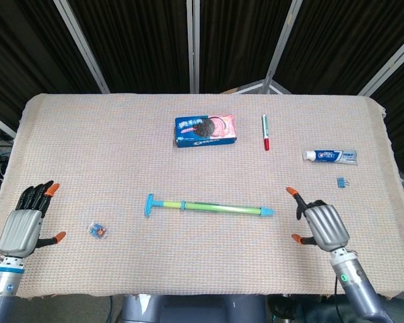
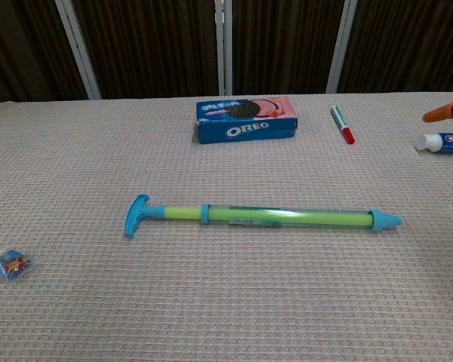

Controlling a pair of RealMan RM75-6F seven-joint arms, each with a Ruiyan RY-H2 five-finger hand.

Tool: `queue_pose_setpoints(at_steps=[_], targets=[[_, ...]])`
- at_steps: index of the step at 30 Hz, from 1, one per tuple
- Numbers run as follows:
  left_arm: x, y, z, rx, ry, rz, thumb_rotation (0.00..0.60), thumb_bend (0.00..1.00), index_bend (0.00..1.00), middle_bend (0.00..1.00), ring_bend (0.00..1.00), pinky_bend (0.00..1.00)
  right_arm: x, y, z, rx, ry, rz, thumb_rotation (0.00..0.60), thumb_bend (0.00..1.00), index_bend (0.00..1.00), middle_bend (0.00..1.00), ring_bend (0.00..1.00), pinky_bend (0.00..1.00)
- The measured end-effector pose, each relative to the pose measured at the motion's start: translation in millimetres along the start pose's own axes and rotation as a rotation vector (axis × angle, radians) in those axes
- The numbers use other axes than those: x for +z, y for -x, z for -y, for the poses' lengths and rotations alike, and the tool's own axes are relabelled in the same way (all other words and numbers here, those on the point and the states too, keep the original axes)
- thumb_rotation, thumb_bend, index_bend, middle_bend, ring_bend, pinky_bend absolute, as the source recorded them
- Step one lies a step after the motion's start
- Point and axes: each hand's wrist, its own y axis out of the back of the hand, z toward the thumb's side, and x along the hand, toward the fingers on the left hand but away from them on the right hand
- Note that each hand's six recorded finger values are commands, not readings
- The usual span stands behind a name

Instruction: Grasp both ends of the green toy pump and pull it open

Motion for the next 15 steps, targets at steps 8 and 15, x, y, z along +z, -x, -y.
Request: queue_pose_setpoints(at_steps=[8,15], targets=[[-4,-12,14,-0.035,-0.024,-0.034,0.600,0.00,0.00,0.00,0.00,0.00,34,54,21,0.174,0.019,-0.034,0.600,0.00,0.20,1.00,1.00,1.00],[-5,-16,19,-0.046,-0.036,-0.043,0.600,0.00,0.00,0.00,0.00,0.00,58,86,49,0.234,0.002,-0.025,0.600,0.15,0.31,1.00,1.00,1.00]])
